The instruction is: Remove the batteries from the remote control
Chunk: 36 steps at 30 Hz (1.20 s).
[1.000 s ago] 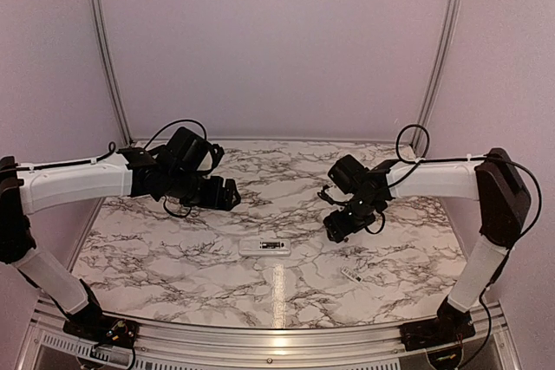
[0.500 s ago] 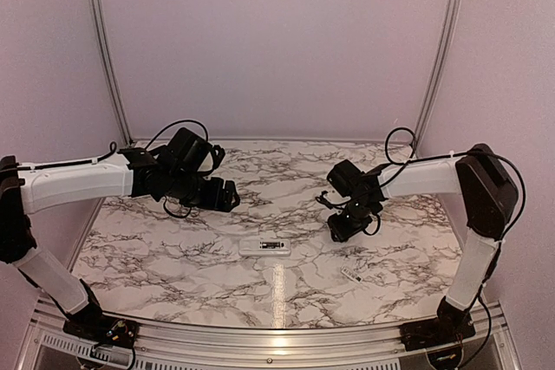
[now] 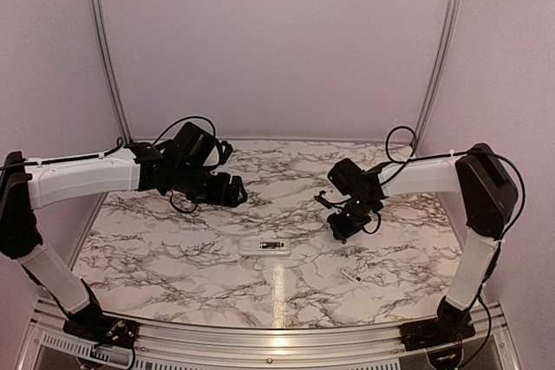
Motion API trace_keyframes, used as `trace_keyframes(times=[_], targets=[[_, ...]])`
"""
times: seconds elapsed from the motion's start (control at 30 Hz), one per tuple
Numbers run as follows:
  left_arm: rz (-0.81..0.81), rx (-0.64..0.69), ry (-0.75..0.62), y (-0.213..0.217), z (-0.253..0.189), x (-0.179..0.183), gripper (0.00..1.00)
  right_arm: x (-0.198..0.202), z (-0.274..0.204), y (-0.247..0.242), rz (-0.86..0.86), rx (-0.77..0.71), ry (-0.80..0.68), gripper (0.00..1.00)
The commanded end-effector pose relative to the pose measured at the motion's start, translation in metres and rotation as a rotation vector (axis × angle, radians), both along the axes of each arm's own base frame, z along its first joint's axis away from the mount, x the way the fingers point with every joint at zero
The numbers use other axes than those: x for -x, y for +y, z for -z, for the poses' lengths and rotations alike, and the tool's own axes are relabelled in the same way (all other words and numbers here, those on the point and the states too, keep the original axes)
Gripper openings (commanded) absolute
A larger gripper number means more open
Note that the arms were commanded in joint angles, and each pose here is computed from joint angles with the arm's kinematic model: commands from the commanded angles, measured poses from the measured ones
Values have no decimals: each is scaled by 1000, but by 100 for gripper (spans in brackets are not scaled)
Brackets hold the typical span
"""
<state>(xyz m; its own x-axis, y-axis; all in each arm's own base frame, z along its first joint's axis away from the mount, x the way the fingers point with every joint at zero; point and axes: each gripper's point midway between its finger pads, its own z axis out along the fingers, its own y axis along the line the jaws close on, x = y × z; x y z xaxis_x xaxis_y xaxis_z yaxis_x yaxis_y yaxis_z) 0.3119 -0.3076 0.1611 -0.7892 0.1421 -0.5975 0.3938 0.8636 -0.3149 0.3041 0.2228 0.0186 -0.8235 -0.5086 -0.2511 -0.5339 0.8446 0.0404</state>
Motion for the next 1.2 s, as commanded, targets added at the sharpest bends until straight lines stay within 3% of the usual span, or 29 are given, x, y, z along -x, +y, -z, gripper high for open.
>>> trace_keyframes(times=[0.0,0.23,0.53,0.87,1.17], targets=[[35,70,30,-17,-4,0,83,-6,-16,9,-17,-32,-2,2],[30,201,54,-29,-22,6,83,-13,-62,24,-12,-111,-65,0],[-14,392,61,-27,-54,16,81,8,-115,58,-62,-209,-132,0],[-125,542,86,-1,-102,13,76,24,-180,103,-140,-343,-253,0],[-97,607,181,-14,-136,15,70,35,-222,114,-212,-439,-351,0]])
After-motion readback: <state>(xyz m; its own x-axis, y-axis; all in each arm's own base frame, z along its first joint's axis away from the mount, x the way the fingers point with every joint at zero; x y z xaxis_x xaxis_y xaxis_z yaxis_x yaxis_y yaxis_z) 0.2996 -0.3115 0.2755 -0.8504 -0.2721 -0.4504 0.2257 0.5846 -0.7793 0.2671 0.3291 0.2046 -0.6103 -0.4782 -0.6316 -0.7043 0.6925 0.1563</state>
